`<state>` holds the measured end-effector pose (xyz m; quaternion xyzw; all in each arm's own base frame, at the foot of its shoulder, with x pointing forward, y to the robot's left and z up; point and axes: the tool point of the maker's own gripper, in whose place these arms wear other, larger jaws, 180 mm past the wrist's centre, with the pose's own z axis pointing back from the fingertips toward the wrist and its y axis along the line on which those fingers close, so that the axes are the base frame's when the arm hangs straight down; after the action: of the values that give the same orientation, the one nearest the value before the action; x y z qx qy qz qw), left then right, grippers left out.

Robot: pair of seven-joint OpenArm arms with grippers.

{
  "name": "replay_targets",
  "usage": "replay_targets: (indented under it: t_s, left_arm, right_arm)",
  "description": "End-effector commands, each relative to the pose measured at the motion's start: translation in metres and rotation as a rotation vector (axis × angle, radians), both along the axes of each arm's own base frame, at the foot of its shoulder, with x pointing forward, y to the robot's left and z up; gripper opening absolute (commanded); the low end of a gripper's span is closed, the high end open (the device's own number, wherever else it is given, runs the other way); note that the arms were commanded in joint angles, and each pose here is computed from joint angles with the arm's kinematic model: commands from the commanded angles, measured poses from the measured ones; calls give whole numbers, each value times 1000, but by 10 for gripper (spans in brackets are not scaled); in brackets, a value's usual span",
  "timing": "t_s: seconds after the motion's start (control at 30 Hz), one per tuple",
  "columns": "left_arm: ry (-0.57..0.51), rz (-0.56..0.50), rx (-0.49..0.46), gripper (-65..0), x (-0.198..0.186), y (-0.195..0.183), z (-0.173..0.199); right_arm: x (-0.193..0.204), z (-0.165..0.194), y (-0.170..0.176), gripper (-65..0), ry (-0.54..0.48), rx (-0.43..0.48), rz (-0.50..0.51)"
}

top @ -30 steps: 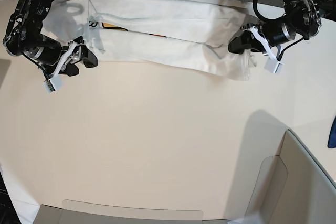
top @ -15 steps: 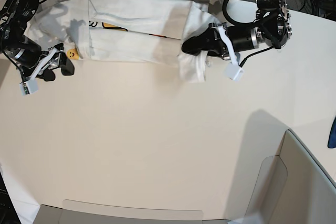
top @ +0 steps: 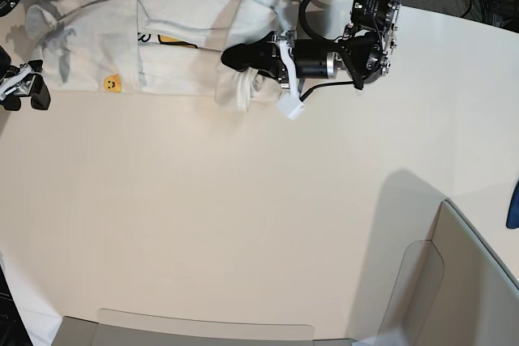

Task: Layout the t-shirt on the table in an organized manner, then fold the t-shirt properly
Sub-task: 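Lift the shirt end with the left gripper and fold it toward the right gripper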

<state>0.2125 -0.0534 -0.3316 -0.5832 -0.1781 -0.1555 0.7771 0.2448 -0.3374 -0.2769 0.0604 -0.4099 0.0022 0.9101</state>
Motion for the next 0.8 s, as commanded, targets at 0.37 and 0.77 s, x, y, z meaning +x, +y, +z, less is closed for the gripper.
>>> replay_targets:
  t_s: [0.37, 0.77]
  left_arm:
    - [-148, -118, 72, -650, 11, -26, 11]
    - [-209, -139, 56, -650, 21, -45, 27]
  right_arm:
    - [-9, -4, -22, -213, 62, -112, -52]
    - [-15, -10, -34, -213, 114, -171, -90]
